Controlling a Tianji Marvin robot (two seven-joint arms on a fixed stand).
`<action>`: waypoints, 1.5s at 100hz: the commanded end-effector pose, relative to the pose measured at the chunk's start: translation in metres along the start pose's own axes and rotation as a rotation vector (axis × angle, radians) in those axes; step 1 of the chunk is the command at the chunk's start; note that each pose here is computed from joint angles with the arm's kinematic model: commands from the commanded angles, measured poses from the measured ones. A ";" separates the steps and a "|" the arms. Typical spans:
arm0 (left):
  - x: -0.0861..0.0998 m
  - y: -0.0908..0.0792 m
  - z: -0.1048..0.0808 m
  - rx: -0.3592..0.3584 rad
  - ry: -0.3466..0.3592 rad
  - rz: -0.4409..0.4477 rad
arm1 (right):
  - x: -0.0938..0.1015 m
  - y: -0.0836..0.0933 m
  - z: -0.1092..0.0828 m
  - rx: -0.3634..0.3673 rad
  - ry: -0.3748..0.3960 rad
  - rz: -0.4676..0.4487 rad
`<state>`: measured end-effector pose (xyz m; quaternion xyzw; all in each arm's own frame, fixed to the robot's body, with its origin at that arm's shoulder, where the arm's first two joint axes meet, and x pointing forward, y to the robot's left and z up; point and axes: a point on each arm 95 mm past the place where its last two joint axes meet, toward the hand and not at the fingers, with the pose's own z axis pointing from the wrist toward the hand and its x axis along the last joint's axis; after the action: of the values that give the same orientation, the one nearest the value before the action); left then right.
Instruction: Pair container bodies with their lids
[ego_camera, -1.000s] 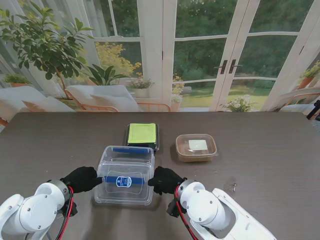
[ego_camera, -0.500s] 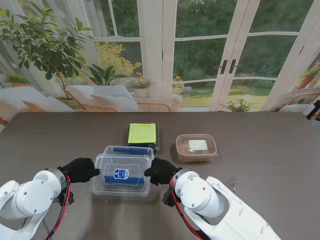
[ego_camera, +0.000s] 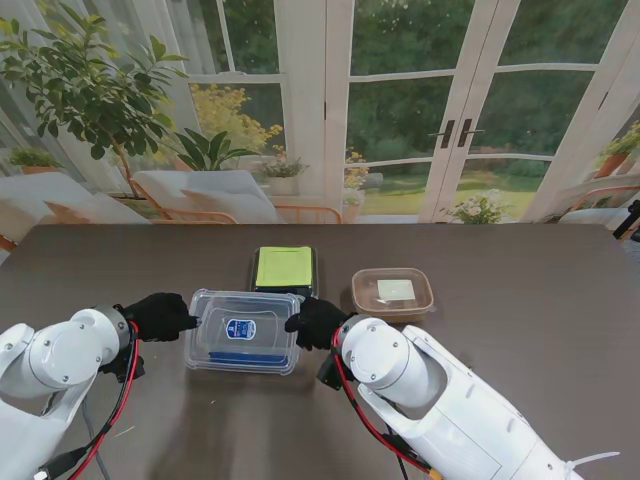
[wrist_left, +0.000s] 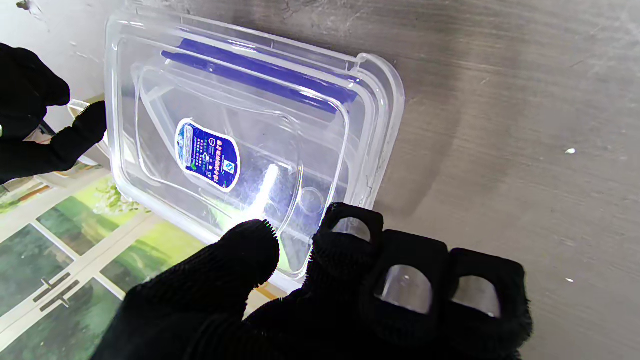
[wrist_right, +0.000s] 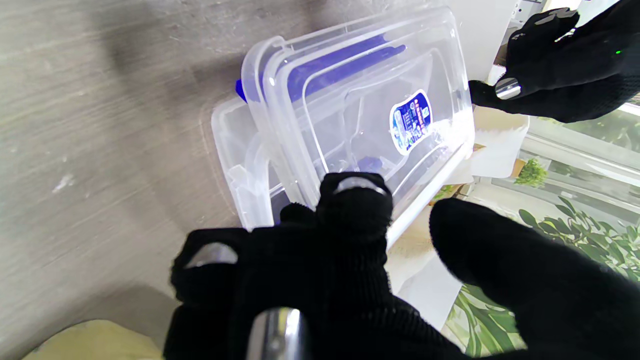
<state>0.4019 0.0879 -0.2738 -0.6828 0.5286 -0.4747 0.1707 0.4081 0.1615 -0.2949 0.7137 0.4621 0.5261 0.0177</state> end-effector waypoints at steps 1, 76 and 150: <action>0.009 0.000 0.002 -0.035 0.036 -0.003 | 0.024 -0.002 0.000 0.031 0.057 0.006; 0.001 -0.028 0.039 -0.082 0.081 -0.022 | 0.026 0.015 0.026 0.030 -0.010 0.011; -0.003 -0.018 0.063 -0.089 0.093 -0.063 | 0.017 0.019 0.042 0.012 -0.052 0.014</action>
<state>0.4655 0.0964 -0.2905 -0.6890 0.5280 -0.4808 0.1240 0.4575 0.1659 -0.2960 0.7377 0.4519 0.4995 0.0449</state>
